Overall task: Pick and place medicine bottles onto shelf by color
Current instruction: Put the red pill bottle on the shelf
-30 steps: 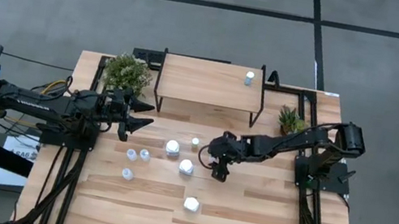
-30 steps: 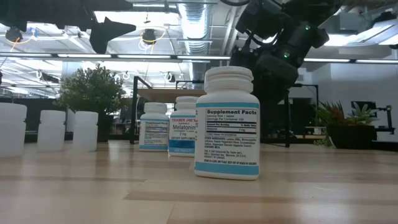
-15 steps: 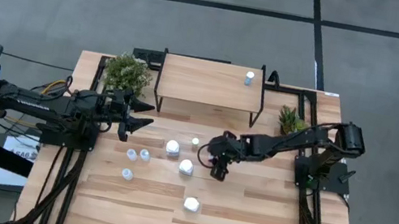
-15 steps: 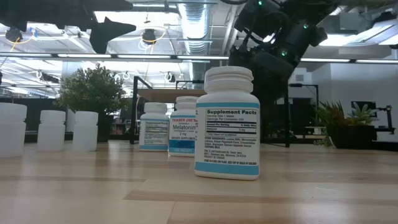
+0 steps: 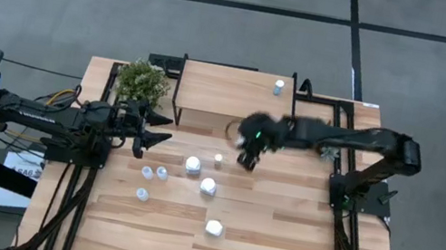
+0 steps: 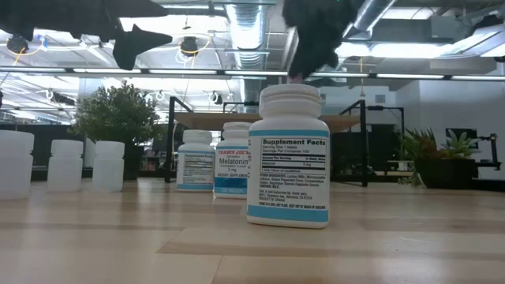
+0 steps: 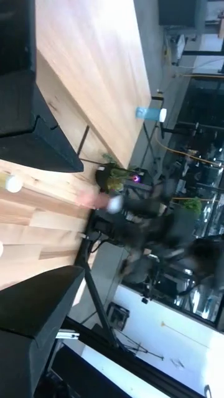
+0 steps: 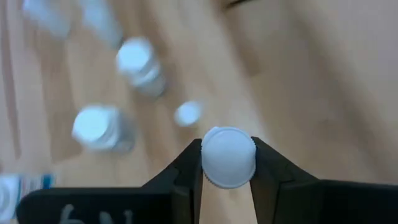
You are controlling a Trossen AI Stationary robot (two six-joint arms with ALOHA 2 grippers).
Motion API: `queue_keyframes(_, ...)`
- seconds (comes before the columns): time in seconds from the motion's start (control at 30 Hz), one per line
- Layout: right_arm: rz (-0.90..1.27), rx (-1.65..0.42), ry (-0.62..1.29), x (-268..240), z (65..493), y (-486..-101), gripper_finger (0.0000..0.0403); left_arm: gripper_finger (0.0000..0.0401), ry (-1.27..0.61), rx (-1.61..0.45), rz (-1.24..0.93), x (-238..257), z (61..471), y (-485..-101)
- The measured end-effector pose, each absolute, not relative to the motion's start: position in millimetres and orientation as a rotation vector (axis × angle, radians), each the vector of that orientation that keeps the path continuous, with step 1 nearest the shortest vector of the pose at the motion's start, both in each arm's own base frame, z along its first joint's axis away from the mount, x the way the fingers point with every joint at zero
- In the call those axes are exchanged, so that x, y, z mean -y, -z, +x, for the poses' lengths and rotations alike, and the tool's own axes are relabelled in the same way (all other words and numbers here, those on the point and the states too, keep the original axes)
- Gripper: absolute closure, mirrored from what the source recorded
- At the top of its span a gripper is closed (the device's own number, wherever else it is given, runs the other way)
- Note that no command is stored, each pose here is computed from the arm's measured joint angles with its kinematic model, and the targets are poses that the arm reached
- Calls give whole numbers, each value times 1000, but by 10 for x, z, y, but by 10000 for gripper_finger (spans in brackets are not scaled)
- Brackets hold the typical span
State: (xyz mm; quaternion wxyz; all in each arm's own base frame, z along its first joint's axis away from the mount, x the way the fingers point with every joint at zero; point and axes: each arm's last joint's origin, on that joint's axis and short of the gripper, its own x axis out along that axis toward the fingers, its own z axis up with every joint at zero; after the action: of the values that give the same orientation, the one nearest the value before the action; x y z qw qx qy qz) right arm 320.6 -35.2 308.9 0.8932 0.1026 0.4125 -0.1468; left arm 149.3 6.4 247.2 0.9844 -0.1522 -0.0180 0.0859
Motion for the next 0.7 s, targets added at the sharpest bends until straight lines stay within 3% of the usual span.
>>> queue_keyframes(0.13,238,-769,419,667,2982,-3447,303,156,-174,27,-307,-64,1493,-2463)
queue_keyframes(0.3,285,-718,536,989,2746,-3587,302,156,-174,29,-307,-64,1493,-2464)
queue_keyframes(0.7,356,-929,727,1415,2799,-3160,301,156,-174,29,-308,-64,1493,-2464)
